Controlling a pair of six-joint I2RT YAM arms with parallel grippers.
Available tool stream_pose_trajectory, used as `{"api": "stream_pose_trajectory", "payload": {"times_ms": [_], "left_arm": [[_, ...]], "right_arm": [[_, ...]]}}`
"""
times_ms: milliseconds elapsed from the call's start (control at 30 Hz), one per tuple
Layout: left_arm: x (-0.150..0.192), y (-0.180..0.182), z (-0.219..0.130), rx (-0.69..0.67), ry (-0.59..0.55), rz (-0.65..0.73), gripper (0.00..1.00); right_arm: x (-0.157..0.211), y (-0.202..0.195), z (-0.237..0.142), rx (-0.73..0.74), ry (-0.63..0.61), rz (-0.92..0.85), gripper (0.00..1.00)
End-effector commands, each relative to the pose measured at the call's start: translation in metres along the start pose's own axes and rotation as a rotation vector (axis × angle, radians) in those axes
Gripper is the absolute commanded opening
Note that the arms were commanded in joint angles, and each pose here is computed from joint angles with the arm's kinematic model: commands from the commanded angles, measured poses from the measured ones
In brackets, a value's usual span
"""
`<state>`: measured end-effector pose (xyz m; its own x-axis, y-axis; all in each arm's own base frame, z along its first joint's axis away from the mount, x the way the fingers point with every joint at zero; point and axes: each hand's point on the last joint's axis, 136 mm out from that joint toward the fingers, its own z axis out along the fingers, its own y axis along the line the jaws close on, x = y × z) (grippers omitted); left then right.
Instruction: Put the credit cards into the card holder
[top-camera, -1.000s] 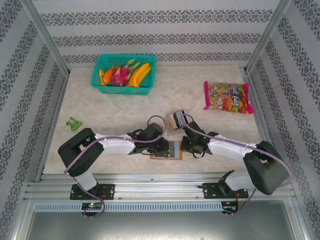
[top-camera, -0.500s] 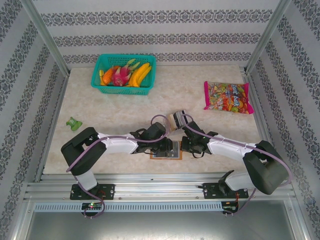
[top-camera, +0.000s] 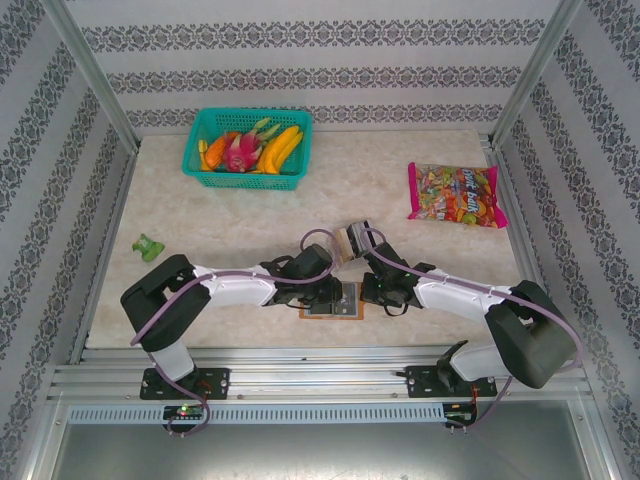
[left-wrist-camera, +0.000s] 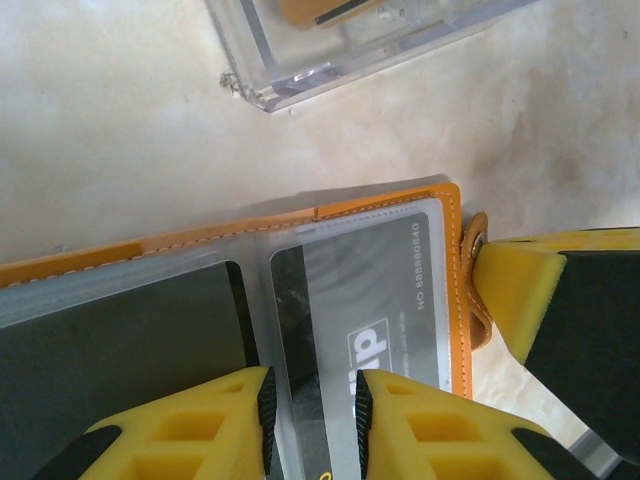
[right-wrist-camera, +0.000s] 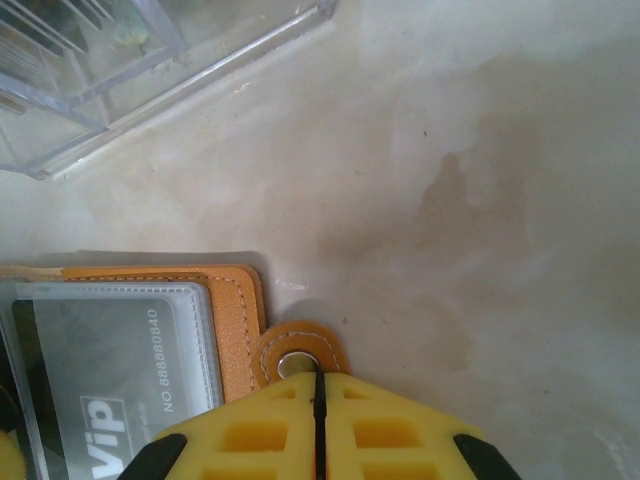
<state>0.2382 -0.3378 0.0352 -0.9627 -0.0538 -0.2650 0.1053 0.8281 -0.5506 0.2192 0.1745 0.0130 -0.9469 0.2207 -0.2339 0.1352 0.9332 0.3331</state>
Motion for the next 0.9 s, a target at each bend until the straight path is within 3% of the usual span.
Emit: {"api": "stream_pose_trajectory", "payload": {"times_ms": [0, 400, 700, 867], "left_arm": [[0.007, -0.002, 0.006, -0.022, 0.035, 0.043, 0.30], [0.013, -0.014, 0.016, 0.007, 0.079, 0.073, 0.28], [0.009, 0.034, -0.015, -0.197, -0.016, 0.038, 0.31], [0.009, 0.031, -0.022, -0.181, -0.029, 0.048, 0.34]], "right_arm": [[0.025, -0.019, 0.008, 0.072, 0.091, -0.008, 0.09], [0.027, -0.017, 0.011, 0.072, 0.102, -0.012, 0.10], [0.024, -0.022, 0.008, 0.103, 0.083, -0.013, 0.11], [0.016, -0.012, 0.000, 0.068, 0.060, -0.033, 0.13]]}}
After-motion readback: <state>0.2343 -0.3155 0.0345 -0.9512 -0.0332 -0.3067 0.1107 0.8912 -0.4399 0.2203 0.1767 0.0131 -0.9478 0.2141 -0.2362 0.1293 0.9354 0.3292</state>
